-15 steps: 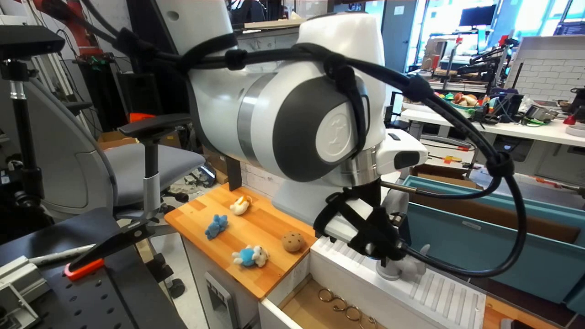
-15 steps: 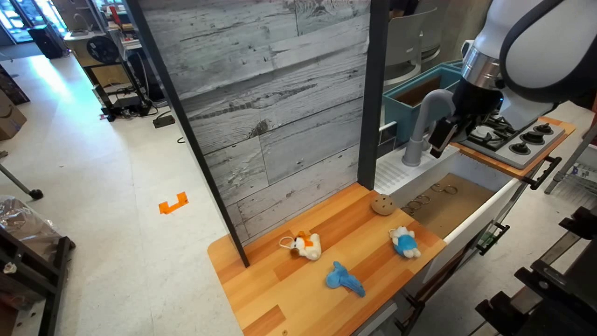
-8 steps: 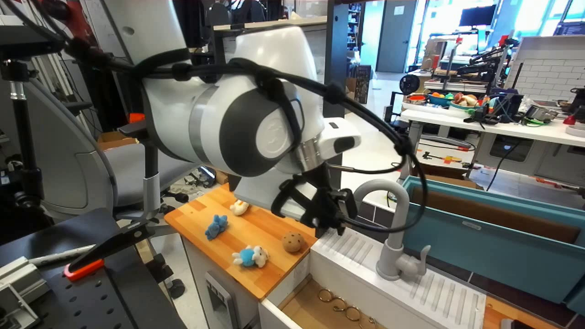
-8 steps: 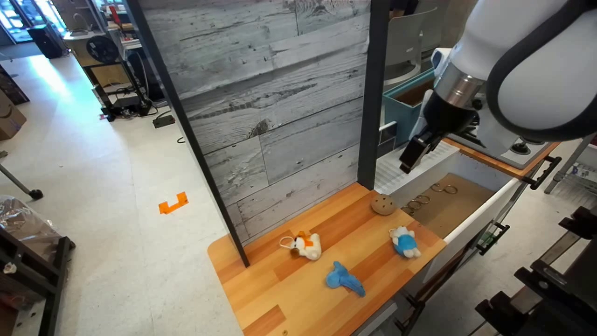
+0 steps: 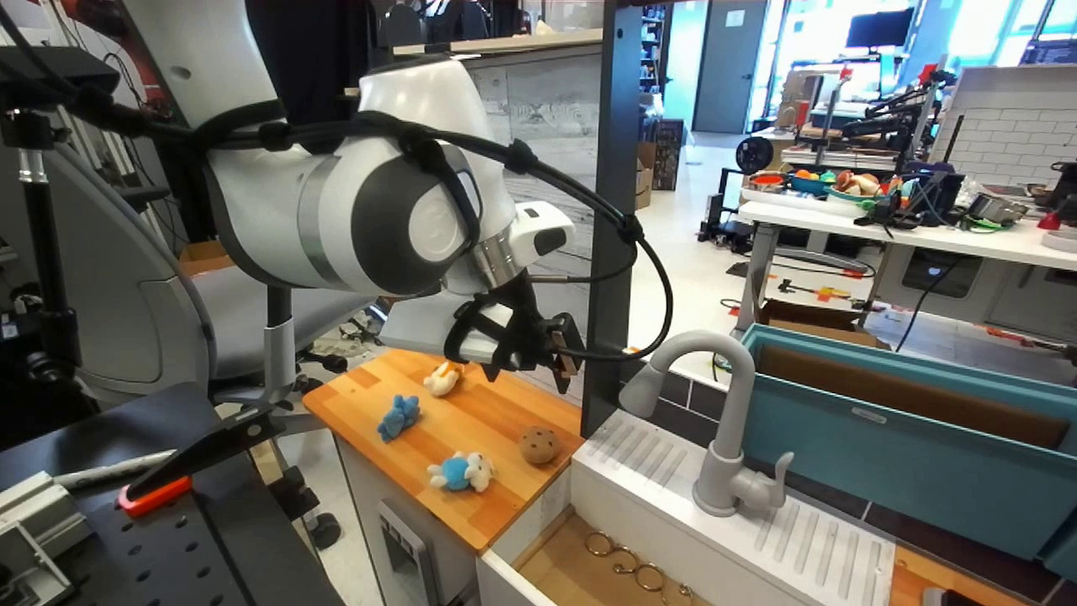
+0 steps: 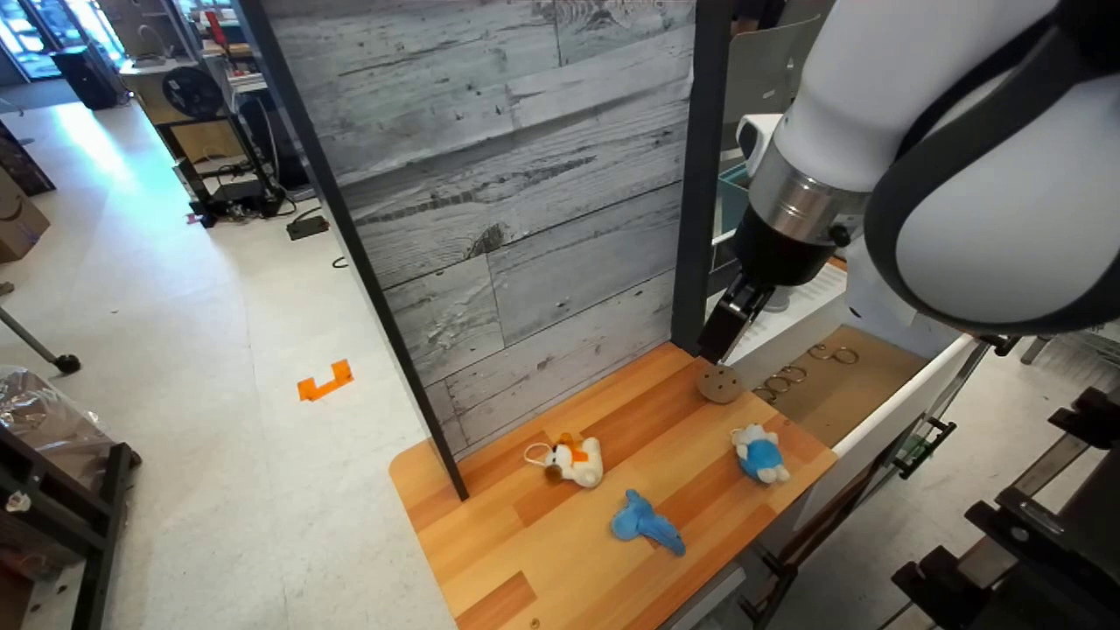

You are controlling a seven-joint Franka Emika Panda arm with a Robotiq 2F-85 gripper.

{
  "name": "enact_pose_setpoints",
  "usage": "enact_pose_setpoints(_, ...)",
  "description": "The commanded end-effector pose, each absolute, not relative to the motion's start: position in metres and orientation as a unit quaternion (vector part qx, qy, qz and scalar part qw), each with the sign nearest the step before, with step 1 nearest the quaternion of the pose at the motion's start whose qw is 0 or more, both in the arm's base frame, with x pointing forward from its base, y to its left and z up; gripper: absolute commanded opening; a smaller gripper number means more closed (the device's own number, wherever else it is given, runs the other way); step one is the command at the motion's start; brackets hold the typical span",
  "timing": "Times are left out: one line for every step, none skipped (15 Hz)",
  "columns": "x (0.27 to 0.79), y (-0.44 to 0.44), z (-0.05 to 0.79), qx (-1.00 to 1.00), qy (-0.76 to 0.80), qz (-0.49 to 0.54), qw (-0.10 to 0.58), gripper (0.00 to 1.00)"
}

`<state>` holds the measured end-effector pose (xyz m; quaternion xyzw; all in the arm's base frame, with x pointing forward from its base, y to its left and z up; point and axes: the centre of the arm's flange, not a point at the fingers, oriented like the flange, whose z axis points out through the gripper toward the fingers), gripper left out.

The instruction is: Turn the faucet to the left

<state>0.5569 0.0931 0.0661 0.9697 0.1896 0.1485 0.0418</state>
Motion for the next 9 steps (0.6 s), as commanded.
enact_pose_setpoints(0.533,0.090,0.081,0.977,0.194,0.091,0.015,1.00)
enact_pose_setpoints(0.523,0.090,0.084,0.978,0.195,0.067,0.004,1.00)
enact_pose_setpoints(0.515,0.090,0.086,0.979,0.198,0.049,-0.005,1.00)
enact_pose_setpoints(0.508,0.090,0.091,0.979,0.198,0.034,-0.012,1.00)
enact_pose_setpoints(0.503,0.089,0.095,0.980,0.197,0.026,-0.015,1.00)
enact_pose_setpoints(0.500,0.084,0.099,0.981,0.195,0.012,-0.009,1.00)
enact_pose_setpoints(0.498,0.076,0.103,0.983,0.183,0.000,0.001,1.00)
enact_pose_setpoints(0.508,0.089,0.079,0.982,0.187,0.021,-0.005,1.00)
enact_pose_setpoints(0.505,0.083,0.084,0.983,0.183,0.012,-0.002,1.00)
